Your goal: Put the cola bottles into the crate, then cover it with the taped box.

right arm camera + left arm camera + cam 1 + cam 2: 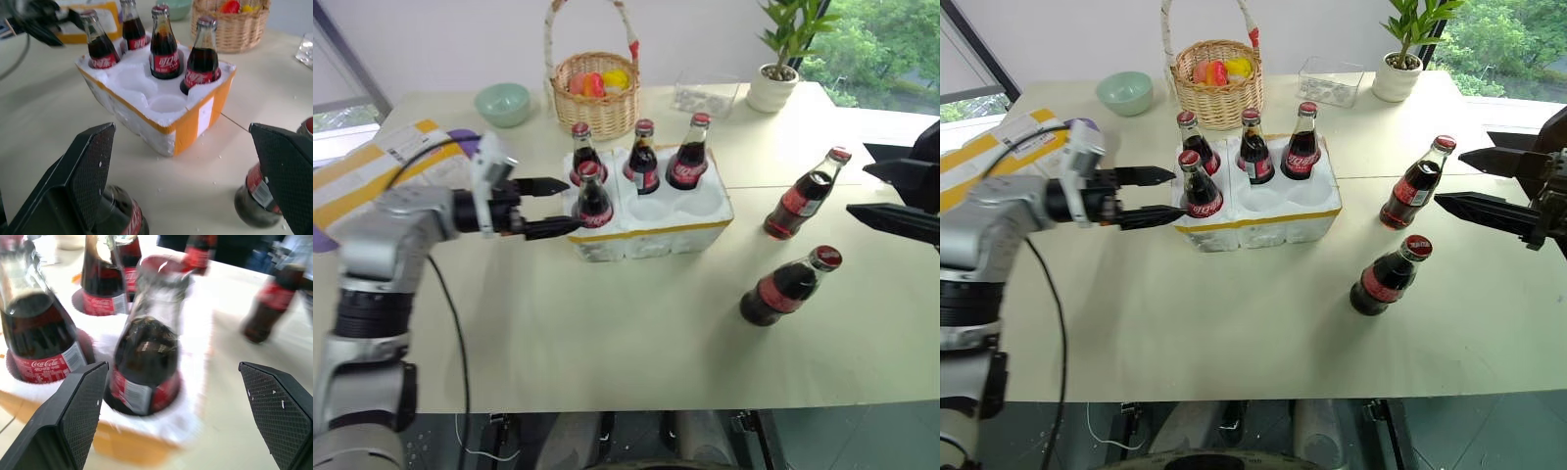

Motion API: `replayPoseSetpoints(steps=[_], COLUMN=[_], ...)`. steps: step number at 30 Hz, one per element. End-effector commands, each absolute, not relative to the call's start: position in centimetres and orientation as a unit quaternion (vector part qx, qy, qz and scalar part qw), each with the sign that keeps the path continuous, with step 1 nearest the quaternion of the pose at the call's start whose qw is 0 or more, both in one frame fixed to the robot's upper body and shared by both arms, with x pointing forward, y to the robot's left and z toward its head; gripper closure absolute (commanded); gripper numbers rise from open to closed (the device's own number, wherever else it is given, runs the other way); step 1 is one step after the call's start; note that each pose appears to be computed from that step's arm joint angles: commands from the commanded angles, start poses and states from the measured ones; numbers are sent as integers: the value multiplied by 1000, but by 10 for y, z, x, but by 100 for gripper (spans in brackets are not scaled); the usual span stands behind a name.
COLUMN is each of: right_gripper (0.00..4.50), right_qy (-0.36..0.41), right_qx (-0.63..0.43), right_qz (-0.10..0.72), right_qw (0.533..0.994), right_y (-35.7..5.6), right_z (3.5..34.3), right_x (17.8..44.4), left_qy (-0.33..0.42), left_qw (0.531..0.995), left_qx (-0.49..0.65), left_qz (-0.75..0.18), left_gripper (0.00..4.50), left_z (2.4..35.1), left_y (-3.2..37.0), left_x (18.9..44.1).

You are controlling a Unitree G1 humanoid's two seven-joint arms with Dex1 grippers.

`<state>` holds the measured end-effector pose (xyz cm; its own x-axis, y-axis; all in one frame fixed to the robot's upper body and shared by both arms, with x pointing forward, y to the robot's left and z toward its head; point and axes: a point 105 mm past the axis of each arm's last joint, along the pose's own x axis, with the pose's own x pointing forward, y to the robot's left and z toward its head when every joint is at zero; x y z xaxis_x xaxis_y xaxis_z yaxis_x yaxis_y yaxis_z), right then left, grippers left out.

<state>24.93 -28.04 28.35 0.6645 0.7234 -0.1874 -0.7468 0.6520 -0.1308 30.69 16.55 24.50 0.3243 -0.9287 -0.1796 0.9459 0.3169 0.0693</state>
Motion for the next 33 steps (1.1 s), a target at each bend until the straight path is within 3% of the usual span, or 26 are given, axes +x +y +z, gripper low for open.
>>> replayPoseSetpoints(steps=[1,6,12,19,24,33], right_gripper=[0,0,0,0,0,0], right_qy=[37,50,79,131,125,91], right_qx=[-128,-125,-90,-46,-52,-3], right_qz=[374,331,293,286,270,283], right_qw=[918,934,949,948,953,955], right_y=[-293,-310,-313,-268,-253,-237], right_z=[299,287,255,186,164,156], right_x=[240,223,192,156,164,186], left_qy=[46,96,92,78,76,70], left_qw=[765,709,695,673,663,658], left_qx=[84,127,137,150,157,157], left_qz=[-637,-687,-700,-720,-728,-733], left_gripper=[3,3,3,3,3,3], left_z=[281,267,252,241,238,240], left_y=[171,166,154,138,133,129], left_x=[272,248,259,273,275,274])
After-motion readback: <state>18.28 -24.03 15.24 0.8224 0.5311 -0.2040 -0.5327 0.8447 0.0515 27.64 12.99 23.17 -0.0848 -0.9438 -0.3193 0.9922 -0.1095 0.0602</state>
